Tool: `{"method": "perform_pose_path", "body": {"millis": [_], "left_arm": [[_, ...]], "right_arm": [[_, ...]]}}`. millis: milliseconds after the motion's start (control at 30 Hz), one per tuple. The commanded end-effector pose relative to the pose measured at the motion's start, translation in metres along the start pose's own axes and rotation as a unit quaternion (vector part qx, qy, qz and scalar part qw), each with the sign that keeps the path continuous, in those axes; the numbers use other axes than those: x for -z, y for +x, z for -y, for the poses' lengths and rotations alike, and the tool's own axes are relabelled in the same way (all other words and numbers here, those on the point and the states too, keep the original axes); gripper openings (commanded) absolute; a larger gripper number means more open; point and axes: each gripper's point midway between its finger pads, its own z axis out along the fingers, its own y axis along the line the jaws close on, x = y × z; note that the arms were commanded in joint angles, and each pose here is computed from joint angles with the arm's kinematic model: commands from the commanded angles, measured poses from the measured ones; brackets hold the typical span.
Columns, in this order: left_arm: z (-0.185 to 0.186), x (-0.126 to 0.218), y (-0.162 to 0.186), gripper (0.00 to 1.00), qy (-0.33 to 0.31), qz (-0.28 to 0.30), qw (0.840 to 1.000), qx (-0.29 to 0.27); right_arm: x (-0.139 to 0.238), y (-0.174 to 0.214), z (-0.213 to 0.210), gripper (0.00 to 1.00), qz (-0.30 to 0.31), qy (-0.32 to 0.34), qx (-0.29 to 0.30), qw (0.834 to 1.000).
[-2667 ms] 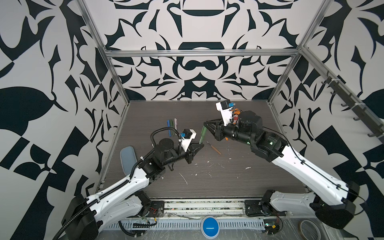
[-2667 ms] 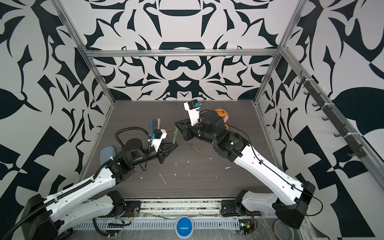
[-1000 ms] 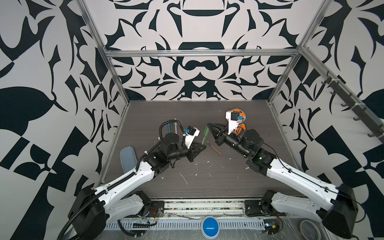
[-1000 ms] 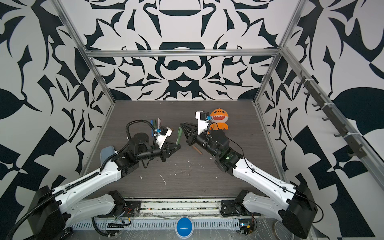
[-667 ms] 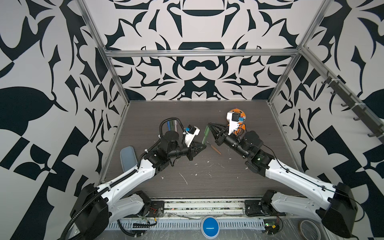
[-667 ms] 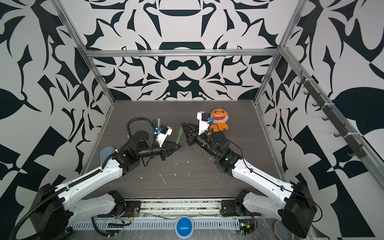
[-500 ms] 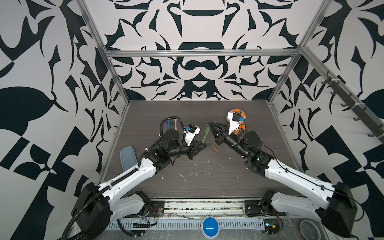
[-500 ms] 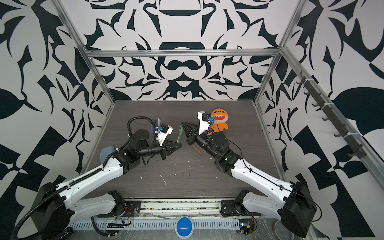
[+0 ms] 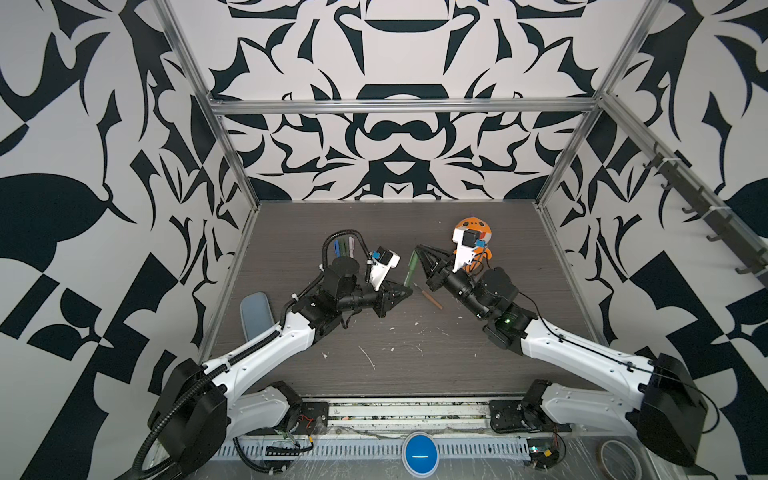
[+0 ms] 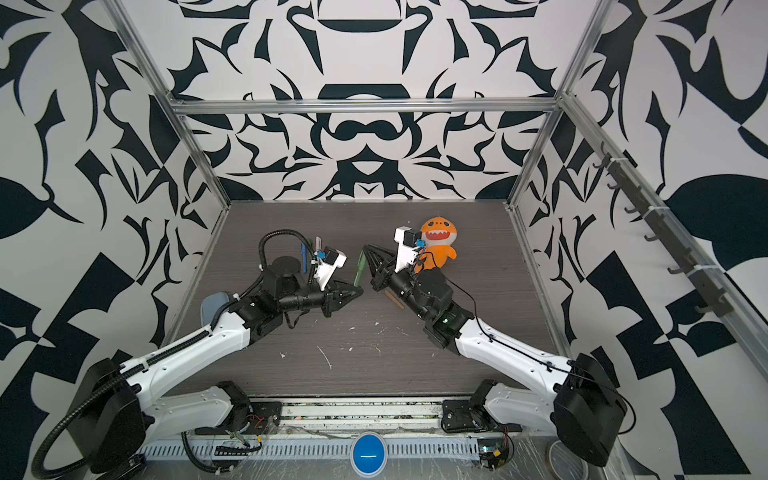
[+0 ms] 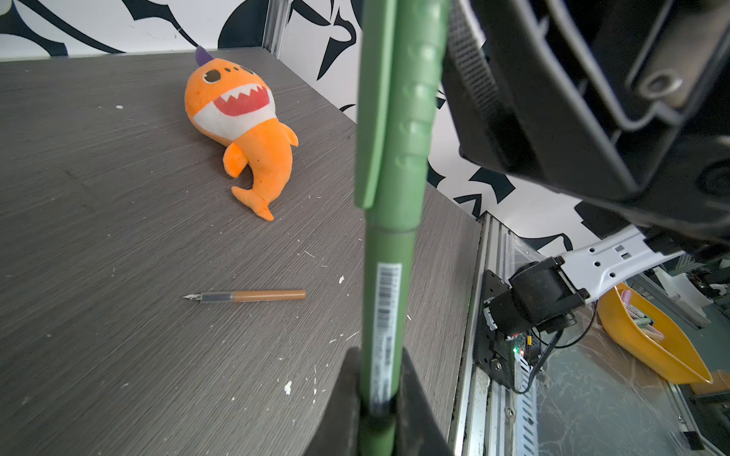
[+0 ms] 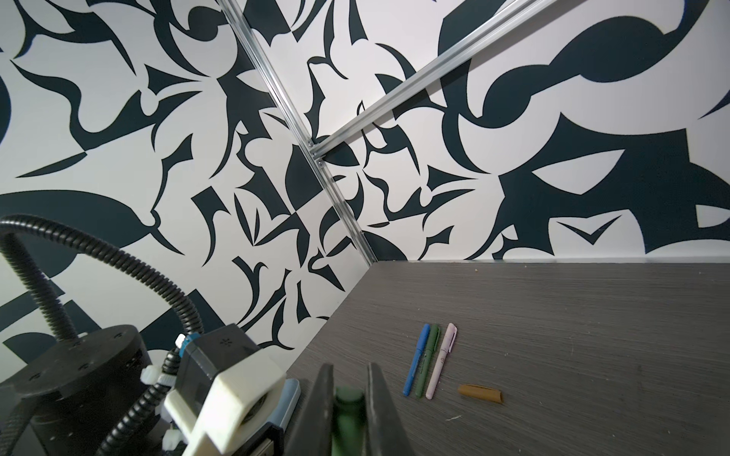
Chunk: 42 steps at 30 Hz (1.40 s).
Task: Insert the pens into the pen caps
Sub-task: 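Press the green cap further onto the pen with the right gripper, then carry the capped green pen to the other pens while the right draws back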
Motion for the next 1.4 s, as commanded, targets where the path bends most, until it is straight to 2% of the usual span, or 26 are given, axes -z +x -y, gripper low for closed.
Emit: {"method": "perform_pose_path", "body": {"millis": [0,133,200,267,333,433,533,633,800,867,1000,1167,1367], "left_arm": [[0.046,0.078,-0.195,0.00,-0.006,0.325,0.938,-0.123],[0.041,0.071,-0.183,0.00,-0.008,0.303,0.946,-0.119],[0.035,0.066,-0.169,0.00,-0.014,0.281,0.953,-0.111],[0.025,0.059,-0.147,0.00,-0.020,0.252,0.963,-0.096],[0.014,0.053,-0.123,0.00,-0.028,0.226,0.971,-0.077],[-0.004,0.049,-0.087,0.00,-0.050,0.200,0.978,-0.040],[-0.023,0.051,-0.061,0.00,-0.089,0.186,0.978,-0.010],[-0.037,0.060,-0.048,0.00,-0.134,0.177,0.975,0.010],[-0.061,0.077,-0.049,0.00,-0.222,0.163,0.961,0.035],[-0.080,0.087,-0.050,0.00,-0.274,0.148,0.948,0.062],[-0.121,0.109,-0.045,0.00,-0.346,0.108,0.923,0.131],[-0.169,0.136,-0.037,0.00,-0.385,0.075,0.892,0.225],[-0.212,0.157,-0.029,0.00,-0.427,0.031,0.862,0.271]], "right_arm": [[0.066,0.199,0.012,0.00,-0.362,-0.015,-0.010,0.932],[0.055,0.166,-0.004,0.00,-0.324,-0.027,-0.003,0.946],[0.045,0.133,-0.017,0.11,-0.287,-0.030,0.008,0.957],[0.036,0.084,-0.035,0.28,-0.234,-0.034,0.035,0.971],[0.033,0.030,-0.051,0.37,-0.174,-0.030,0.061,0.982],[0.039,-0.038,-0.075,0.41,-0.100,-0.032,0.092,0.990],[0.051,-0.069,-0.084,0.41,-0.065,-0.031,0.108,0.992],[0.057,-0.066,-0.072,0.40,-0.066,-0.006,0.118,0.991],[0.053,-0.021,-0.024,0.39,-0.110,0.068,0.139,0.982],[0.050,0.000,0.003,0.39,-0.129,0.107,0.143,0.975],[0.041,0.032,0.040,0.39,-0.155,0.141,0.131,0.969],[0.032,0.059,0.082,0.38,-0.163,0.172,0.108,0.966],[0.040,0.072,0.114,0.38,-0.141,0.221,0.119,0.958]]}}
